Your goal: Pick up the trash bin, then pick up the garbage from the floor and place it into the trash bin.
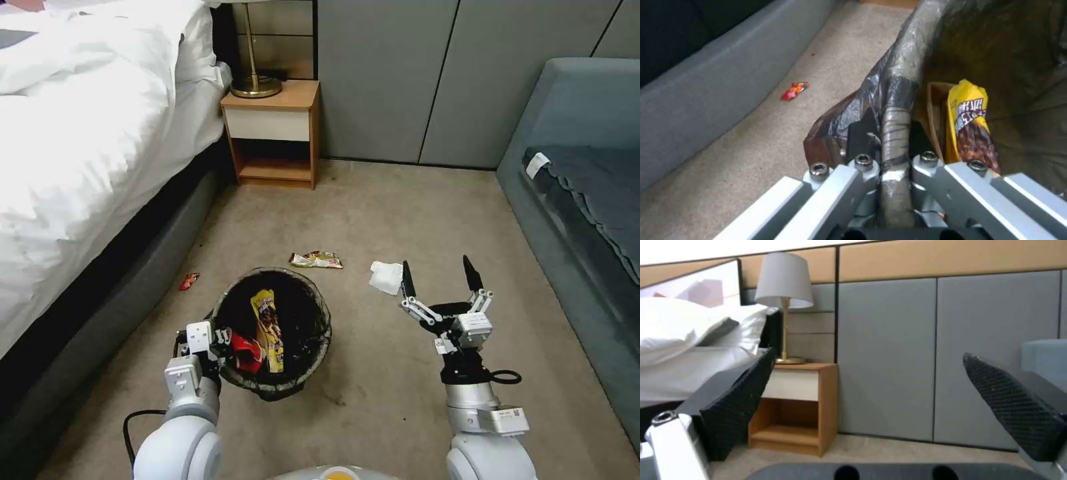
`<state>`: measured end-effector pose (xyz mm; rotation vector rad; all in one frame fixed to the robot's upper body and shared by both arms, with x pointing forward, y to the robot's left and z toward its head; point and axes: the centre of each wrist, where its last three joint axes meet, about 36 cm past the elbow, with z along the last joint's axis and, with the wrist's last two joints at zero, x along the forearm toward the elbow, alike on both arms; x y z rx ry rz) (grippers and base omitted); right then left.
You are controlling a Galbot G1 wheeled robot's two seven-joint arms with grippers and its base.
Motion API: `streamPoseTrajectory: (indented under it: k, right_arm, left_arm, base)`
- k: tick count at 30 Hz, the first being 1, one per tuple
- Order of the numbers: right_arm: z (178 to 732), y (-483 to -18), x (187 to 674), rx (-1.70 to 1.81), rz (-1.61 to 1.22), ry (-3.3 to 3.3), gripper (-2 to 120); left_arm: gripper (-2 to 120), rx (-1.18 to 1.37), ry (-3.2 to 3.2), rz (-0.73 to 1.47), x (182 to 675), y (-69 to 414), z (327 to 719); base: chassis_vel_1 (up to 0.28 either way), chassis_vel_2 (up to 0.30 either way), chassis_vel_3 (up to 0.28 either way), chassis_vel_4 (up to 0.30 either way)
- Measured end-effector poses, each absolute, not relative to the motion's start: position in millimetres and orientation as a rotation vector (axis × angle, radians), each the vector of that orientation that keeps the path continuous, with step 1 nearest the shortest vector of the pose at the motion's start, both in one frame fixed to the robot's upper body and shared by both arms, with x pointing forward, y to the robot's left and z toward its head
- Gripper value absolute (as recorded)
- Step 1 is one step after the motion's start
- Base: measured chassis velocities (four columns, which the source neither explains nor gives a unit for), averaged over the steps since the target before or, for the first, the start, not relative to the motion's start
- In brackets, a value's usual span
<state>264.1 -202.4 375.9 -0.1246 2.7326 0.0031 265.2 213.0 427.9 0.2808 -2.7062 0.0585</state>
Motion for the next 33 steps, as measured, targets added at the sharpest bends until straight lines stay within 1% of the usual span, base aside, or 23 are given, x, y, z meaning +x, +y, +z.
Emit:
streamPoseTrajectory:
  k: [6,16,20,24,33]
  right_arm:
    - [371,-210,269,-0.106,-0.009,2.738,100]
    - [371,-210,279,-0.105,-0.008,2.722,100]
    - [372,-211,281,-0.105,-0.007,2.718,100]
    - [373,-211,282,-0.103,-0.010,2.718,100]
    - [374,-211,284,-0.103,-0.007,2.717,100]
  left_arm:
    - [0,0.275,-2.704,0.065,266,211,427]
    - [0,0.274,-2.700,0.067,266,209,425]
    - [0,0.277,-2.699,0.066,266,209,425]
    - [0,0.278,-2.701,0.066,266,209,426]
    - [0,0.277,-2.702,0.066,265,209,426]
  base:
    - [0.000,0.000,0.000,0.000]
    - [0.000,0.000,0.000,0.000]
    - [-0.061,0.060,0.066,-0.059]
    - [-0.150,0.145,0.139,-0.117]
    - [-0.239,0.233,0.230,-0.229]
